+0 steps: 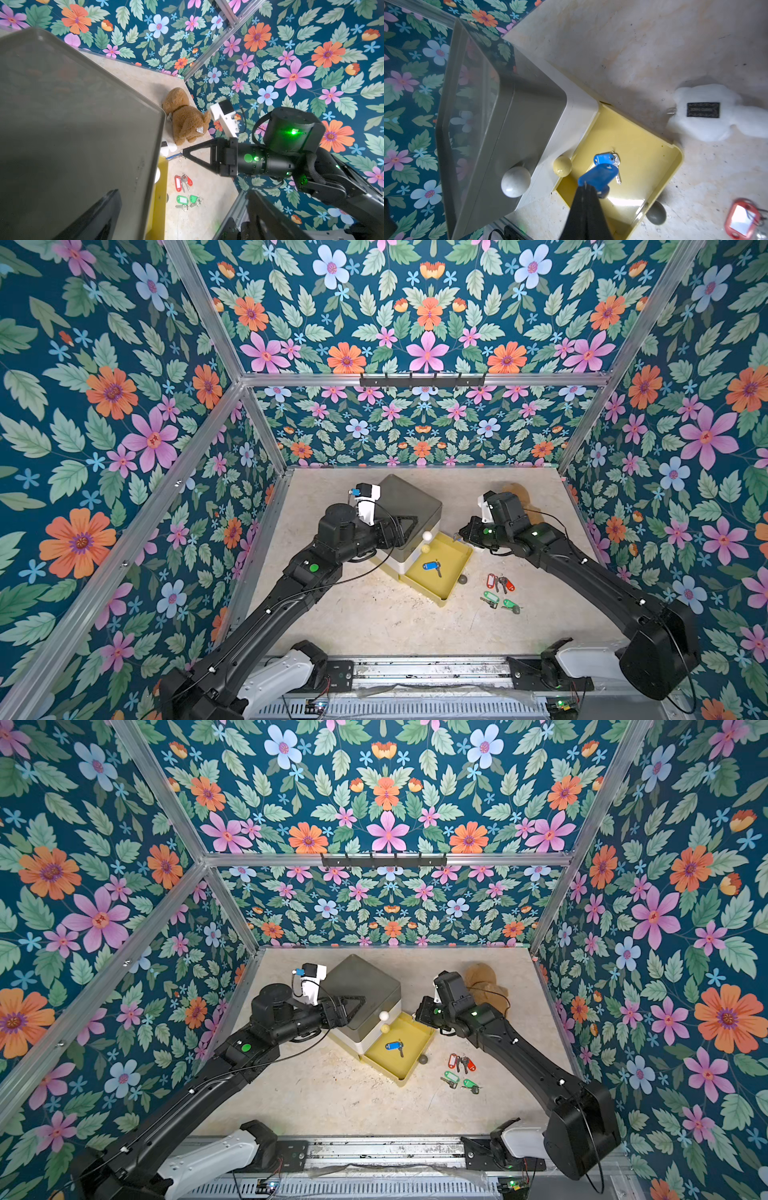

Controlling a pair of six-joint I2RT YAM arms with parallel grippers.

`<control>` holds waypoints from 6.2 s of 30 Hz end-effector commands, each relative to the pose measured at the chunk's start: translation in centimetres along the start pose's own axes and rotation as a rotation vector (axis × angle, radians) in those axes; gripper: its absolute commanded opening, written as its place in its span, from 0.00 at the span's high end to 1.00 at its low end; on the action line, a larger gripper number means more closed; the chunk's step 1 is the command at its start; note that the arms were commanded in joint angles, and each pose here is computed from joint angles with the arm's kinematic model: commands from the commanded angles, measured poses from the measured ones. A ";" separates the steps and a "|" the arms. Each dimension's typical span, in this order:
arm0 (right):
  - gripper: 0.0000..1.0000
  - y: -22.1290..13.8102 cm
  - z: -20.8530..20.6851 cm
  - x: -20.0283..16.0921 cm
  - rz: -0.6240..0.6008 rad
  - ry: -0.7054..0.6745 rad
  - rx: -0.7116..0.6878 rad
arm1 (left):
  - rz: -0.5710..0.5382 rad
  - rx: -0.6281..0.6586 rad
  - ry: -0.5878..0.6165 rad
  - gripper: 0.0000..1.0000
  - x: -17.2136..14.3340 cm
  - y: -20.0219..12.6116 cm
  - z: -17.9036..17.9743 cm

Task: Take the keys out of the drawer
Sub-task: Place the key at the center of the board, then pick up the key from the drawer.

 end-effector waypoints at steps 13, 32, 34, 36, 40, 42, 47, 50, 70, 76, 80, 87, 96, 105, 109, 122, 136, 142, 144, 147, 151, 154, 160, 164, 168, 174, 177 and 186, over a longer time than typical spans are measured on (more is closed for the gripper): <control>1.00 -3.5 -9.6 -0.5 -0.065 0.174 -0.139 | 0.061 -0.006 0.055 0.01 -2.5 4.2 -2.2; 1.00 0.7 -14.6 -2.3 0.000 0.301 -0.129 | 0.153 0.013 0.079 0.01 -5.6 6.9 -2.8; 1.00 1.2 -14.9 -2.3 0.006 0.306 -0.127 | 0.158 0.015 0.079 0.01 -5.8 6.9 -2.8; 1.00 1.7 -15.1 -2.4 0.018 0.317 -0.121 | 0.164 0.019 0.077 0.01 -5.9 7.0 -2.7; 1.00 2.4 -15.3 -2.6 0.032 0.334 -0.106 | 0.170 0.020 0.075 0.01 -6.1 7.1 -2.6; 1.00 2.5 -15.6 -2.6 0.035 0.342 -0.110 | 0.173 0.025 0.074 0.01 -6.2 7.2 -2.5; 1.00 2.6 -16.6 -2.5 0.031 0.368 -0.115 | 0.177 0.028 0.073 0.01 -6.3 7.4 -2.5; 1.00 2.6 -17.3 -2.5 0.029 0.386 -0.116 | 0.179 0.026 0.074 0.01 -6.3 7.5 -2.6; 1.00 3.2 -20.4 -2.8 0.037 0.449 -0.146 | 0.185 0.040 0.075 0.01 -6.7 7.5 -2.2; 0.95 3.3 -20.9 -3.2 0.050 0.457 -0.156 | 0.184 0.042 0.074 0.01 -6.7 7.5 -2.2; 0.89 3.1 -20.9 -3.1 0.046 0.456 -0.155 | 0.182 0.042 0.074 0.01 -6.6 7.5 -2.3; 0.71 2.5 -20.6 -2.9 0.035 0.446 -0.158 | 0.181 0.044 0.072 0.01 -6.6 7.6 -2.2; 0.68 -0.2 -18.1 -1.2 -0.023 0.392 -0.120 | 0.162 0.048 0.076 0.01 -6.2 7.4 -2.3; 0.66 -4.0 -11.2 1.6 -0.059 0.239 -0.015 | 0.082 0.073 0.095 0.01 -3.9 6.0 -3.1; 0.66 -3.0 -7.4 0.8 0.017 0.133 0.015 | 0.035 0.126 0.105 0.00 -2.8 4.7 -2.8; 0.65 4.1 -2.7 -2.5 0.179 -0.028 -0.010 | -0.092 0.360 0.071 0.01 -2.0 0.2 0.9; 0.63 9.0 -3.2 -6.0 0.289 -0.074 -0.067 | -0.103 0.417 0.061 0.01 -2.3 -0.7 2.0; 0.63 10.2 -3.4 -6.6 0.303 -0.076 -0.082 | -0.104 0.422 0.062 0.01 -2.3 -0.8 2.1; 0.63 10.2 -3.1 -6.5 0.299 -0.079 -0.076 | -0.103 0.424 0.063 0.01 -2.4 -0.8 2.2; 0.63 11.4 -3.6 -7.1 0.324 -0.079 -0.100 | -0.104 0.427 0.062 0.01 -2.5 -0.9 2.3; 0.63 12.1 -3.7 -7.4 0.334 -0.081 -0.112 | -0.106 0.430 0.061 0.01 -2.5 -1.2 2.4; 0.63 12.5 -3.8 -7.7 0.342 -0.085 -0.119 | -0.106 0.433 0.060 0.01 -2.6 -1.3 2.5; 0.64 13.0 -3.9 -8.0 0.346 -0.088 -0.127 | -0.106 0.434 0.052 0.01 -2.9 -1.5 2.7; 0.64 13.4 -4.0 -8.1 0.348 -0.088 -0.136 | -0.110 0.434 0.052 0.01 -2.9 -1.7 2.8; 0.64 13.7 -4.1 -8.0 0.339 -0.091 -0.143 | -0.112 0.434 0.050 0.01 -2.9 -1.9 2.8; 0.64 14.2 -4.4 -8.0 0.338 -0.091 -0.154 | -0.113 0.434 0.050 0.01 -3.0 -2.0 2.9; 0.65 14.4 -4.6 -8.0 0.336 -0.092 -0.159 | -0.114 0.434 0.049 0.00 -3.0 -2.0 2.9; 0.75 14.9 -5.0 -8.0 0.334 -0.094 -0.175 | -0.112 0.438 0.051 0.01 -3.1 -2.1 3.0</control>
Point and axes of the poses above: each gripper's point midway between its finger pads, its own y axis out along the fingers, its own z axis along the line the jaws close on, x = y × z, the point moved 3 cm from there along -y, back along the fingers, and after that the axes turned 2 degrees about y, right-handed, at the moved point
